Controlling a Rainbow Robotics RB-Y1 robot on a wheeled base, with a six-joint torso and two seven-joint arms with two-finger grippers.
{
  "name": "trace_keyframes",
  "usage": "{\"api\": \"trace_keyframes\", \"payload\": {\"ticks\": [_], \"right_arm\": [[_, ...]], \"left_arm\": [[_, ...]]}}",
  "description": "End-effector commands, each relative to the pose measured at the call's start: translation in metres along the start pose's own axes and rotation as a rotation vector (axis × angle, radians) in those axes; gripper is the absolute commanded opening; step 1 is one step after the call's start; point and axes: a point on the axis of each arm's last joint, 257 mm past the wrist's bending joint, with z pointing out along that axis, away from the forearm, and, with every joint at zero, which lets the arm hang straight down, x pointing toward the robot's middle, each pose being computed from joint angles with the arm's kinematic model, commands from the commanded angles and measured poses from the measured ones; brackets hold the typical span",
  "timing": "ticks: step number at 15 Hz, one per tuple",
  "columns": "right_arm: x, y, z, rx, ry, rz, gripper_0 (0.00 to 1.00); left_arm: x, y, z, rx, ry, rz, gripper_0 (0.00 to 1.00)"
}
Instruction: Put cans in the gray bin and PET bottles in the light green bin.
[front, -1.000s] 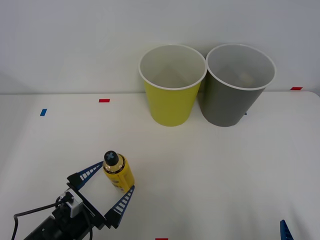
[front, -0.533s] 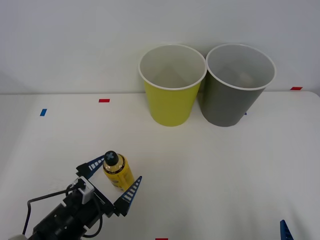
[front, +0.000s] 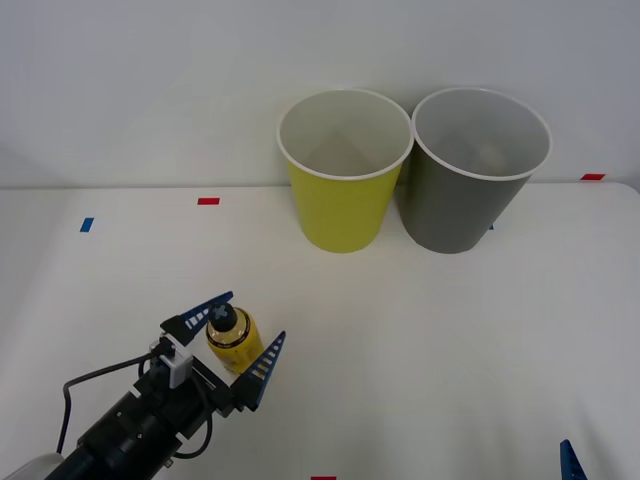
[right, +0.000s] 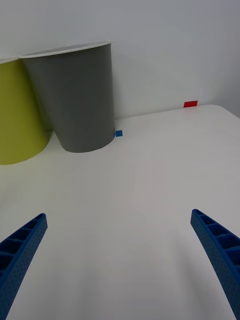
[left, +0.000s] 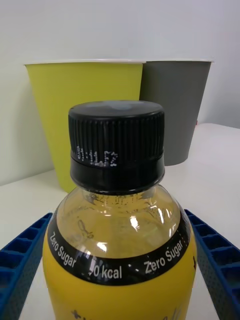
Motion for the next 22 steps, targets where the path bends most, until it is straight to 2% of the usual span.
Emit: {"api": "trace_keyframes", "payload": {"ticks": [1, 12, 14, 19, 22], "right_arm": [[0.000, 0.000, 0.000, 0.000, 0.000, 0.000, 1.00], [0.000, 0.000, 0.000, 0.000, 0.000, 0.000, 1.00], [0.000, 0.000, 0.000, 0.000, 0.000, 0.000, 1.00], [0.000, 0.000, 0.000, 0.000, 0.000, 0.000, 1.00], [0.000, 0.000, 0.000, 0.000, 0.000, 0.000, 1.00]], "left_arm": [[0.001, -0.001, -0.001, 0.001, 0.003, 0.004, 0.01], [0.004, 0.000, 0.000, 0.004, 0.019, 0.019, 0.00], [-0.001, 0.000, 0.008, 0.006, 0.062, 0.028, 0.00], [-0.039, -0.003, 0.027, 0.014, 0.150, 0.066, 0.00], [-0.065, 0.000, 0.032, 0.001, 0.211, 0.103, 0.00]]}}
